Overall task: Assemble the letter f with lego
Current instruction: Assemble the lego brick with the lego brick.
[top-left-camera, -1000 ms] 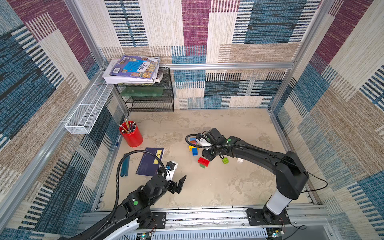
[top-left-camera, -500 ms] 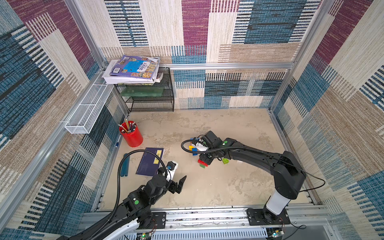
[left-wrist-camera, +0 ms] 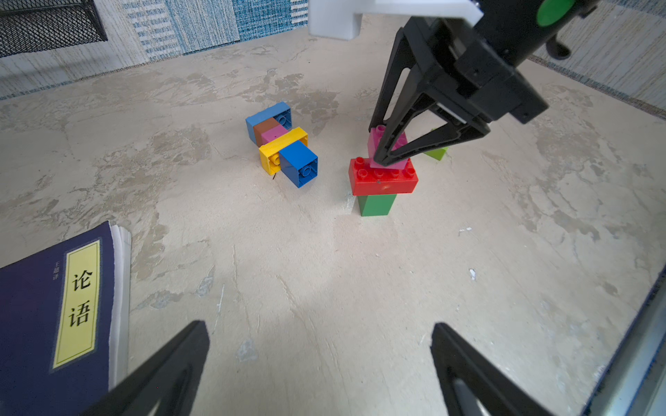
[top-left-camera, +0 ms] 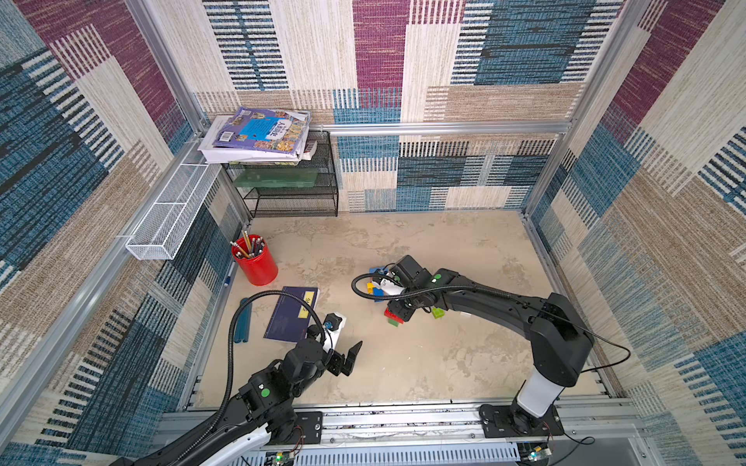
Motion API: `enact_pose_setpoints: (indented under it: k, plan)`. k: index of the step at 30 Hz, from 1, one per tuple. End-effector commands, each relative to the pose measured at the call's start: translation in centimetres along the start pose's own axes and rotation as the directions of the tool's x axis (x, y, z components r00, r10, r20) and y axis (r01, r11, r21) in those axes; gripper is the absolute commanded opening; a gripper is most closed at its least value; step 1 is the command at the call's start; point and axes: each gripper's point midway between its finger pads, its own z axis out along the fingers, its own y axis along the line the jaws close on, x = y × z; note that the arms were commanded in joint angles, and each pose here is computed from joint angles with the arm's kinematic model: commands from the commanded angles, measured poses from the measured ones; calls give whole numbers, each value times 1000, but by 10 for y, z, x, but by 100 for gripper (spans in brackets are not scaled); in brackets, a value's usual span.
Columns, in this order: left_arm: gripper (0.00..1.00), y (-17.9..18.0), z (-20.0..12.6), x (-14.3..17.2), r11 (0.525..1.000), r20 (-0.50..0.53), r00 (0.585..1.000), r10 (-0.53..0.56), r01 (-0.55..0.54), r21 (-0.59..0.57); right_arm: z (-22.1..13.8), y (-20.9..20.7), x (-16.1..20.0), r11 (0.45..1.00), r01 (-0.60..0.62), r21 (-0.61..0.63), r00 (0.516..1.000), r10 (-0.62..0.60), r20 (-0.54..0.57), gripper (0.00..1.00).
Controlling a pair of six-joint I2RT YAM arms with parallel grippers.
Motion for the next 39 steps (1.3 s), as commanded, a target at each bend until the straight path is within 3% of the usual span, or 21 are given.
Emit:
enact_pose_setpoints:
  k: [1,30,39]
  plan:
    - [99,0,0,-6,1000,22,1000,-8,8,-1,2,0,3,1000,12,-1,1000,-12,-10,29]
    - [99,0,0,-6,1000,21,1000,-9,9,-1,9,3,17,999,17,-36,998,-19,-52,27]
    - [99,0,0,-6,1000,22,1000,-10,10,1,18,5,33,999,12,-51,994,-18,-110,26]
